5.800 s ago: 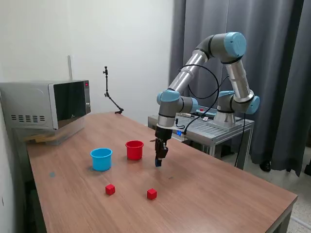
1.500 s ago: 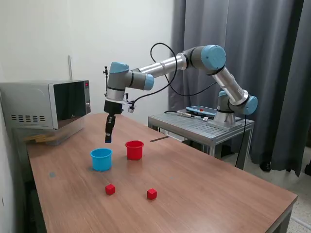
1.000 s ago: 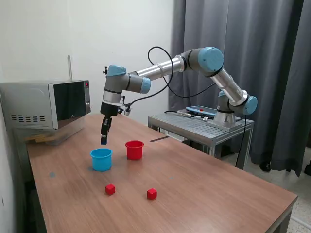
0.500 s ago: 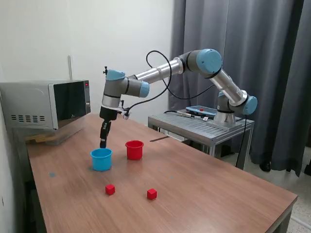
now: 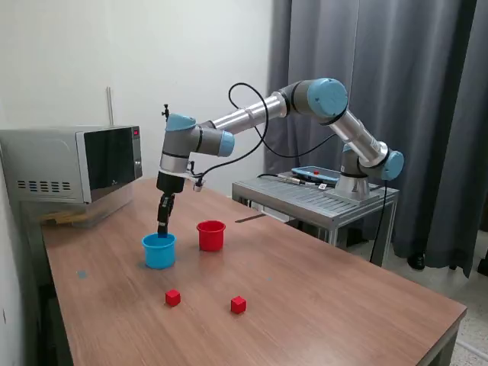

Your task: Place red objects in the red bin, and blue objects in the blue bin.

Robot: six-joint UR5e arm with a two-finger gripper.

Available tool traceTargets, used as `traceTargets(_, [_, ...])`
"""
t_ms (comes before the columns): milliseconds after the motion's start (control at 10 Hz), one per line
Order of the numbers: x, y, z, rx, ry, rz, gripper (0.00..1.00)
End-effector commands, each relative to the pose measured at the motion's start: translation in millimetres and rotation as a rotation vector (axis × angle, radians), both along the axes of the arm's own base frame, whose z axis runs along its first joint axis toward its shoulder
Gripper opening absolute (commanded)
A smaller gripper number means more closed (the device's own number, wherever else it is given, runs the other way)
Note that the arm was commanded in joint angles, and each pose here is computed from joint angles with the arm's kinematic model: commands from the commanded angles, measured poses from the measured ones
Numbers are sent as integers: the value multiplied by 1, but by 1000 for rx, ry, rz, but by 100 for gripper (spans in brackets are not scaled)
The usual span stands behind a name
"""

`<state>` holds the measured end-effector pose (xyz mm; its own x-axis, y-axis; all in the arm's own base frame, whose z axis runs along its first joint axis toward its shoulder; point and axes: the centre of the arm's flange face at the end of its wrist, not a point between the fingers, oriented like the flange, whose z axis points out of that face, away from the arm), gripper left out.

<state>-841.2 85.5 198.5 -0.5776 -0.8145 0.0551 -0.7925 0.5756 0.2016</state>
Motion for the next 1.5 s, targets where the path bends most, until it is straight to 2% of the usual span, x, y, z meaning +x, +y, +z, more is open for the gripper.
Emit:
traceTargets(0, [0, -1, 0, -1, 1, 1, 100])
traceTargets(500, [-1, -3, 1, 2, 0, 6, 100])
traceTargets(800, [-3, -4, 20, 15, 9, 7, 100])
traceTargets(1000, [-2, -11, 26, 0, -53, 21, 100])
traceTargets(1200, [-3, -14, 38, 1, -51, 43, 100])
traceTargets(1400, [5, -16, 47, -16, -113, 59, 100])
